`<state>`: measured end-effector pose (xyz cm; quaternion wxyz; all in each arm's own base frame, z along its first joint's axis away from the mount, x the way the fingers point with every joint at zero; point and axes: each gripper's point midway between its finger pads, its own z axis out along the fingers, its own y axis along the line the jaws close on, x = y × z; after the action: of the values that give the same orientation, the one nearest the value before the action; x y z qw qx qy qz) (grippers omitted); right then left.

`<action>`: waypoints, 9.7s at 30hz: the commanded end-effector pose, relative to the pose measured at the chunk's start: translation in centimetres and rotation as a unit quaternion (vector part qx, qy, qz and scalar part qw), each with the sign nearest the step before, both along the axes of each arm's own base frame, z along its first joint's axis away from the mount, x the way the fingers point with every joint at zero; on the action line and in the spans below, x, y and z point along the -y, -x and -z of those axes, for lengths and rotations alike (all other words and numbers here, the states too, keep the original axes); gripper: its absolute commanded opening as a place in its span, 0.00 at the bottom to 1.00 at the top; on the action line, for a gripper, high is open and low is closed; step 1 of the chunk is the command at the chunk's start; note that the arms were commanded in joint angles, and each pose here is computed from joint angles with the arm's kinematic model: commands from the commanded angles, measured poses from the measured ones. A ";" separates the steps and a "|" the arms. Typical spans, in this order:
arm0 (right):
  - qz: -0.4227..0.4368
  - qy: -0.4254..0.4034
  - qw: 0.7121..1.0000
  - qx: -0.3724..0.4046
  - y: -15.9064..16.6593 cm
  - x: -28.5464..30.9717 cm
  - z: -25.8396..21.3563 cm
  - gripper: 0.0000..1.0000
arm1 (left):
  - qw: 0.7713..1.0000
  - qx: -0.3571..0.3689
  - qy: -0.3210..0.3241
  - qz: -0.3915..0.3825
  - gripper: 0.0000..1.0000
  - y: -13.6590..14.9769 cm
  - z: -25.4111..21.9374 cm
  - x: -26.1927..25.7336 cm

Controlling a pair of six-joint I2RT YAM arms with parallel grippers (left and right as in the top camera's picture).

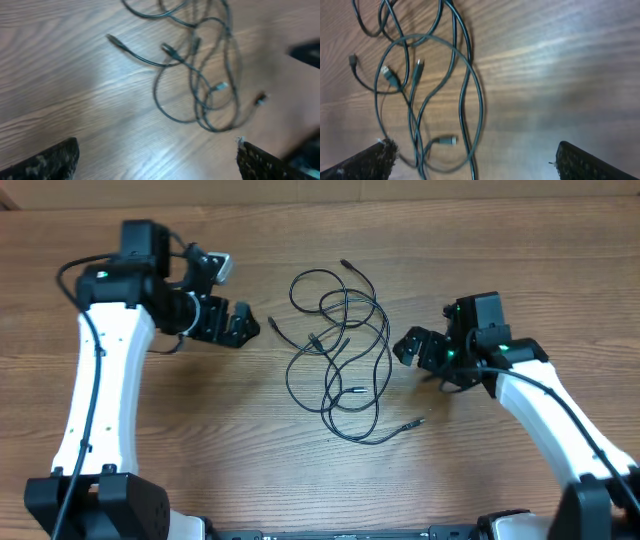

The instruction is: Untangle cables

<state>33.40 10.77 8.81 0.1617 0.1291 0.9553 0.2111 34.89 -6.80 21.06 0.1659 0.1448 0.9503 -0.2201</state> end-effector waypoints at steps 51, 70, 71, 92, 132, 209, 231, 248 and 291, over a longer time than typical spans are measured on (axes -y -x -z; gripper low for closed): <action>-0.207 -0.064 0.976 0.022 -0.9 -10.8 7.6 0.53 | 0.997 0.001 0.000 -0.083 1.00 7.7 3.9 -3.0; -0.196 -0.127 0.972 0.008 -1.7 -11.4 5.2 0.04 | 0.997 0.001 0.000 -0.083 1.00 7.7 3.9 -3.0; -0.193 -0.126 0.973 0.008 -1.9 -11.2 5.1 0.04 | 0.997 0.001 0.000 -0.083 1.00 7.7 3.9 -3.0; -0.220 -0.074 0.970 0.069 -4.2 -8.5 5.1 0.85 | 0.997 0.001 0.000 -0.083 1.00 7.7 3.9 -3.0; -0.246 -0.088 0.964 0.040 -1.9 -11.0 5.3 0.64 | 0.997 0.001 0.000 -0.083 1.00 7.7 3.9 -3.0; 0.362 0.420 0.706 0.440 8.6 17.6 -50.1 0.04 | 0.997 0.001 0.000 -0.083 1.00 7.7 3.9 -3.0; 0.571 0.365 0.729 0.098 9.0 39.1 -31.6 0.04 | 0.997 0.001 0.000 -0.083 1.00 7.7 3.9 -3.0; 0.655 0.047 0.740 -0.145 14.0 46.3 -10.5 0.04 | 0.997 0.001 0.000 -0.083 1.00 7.7 3.9 -3.0; 0.496 -0.161 0.850 -0.073 12.4 37.8 -5.5 1.00 | 0.997 0.001 0.000 -0.083 1.00 7.7 3.9 -3.0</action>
<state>21.24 -27.30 10.79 0.1036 0.6455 0.7062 0.2718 27.17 -3.76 17.35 0.1878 0.0727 0.9582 -0.2032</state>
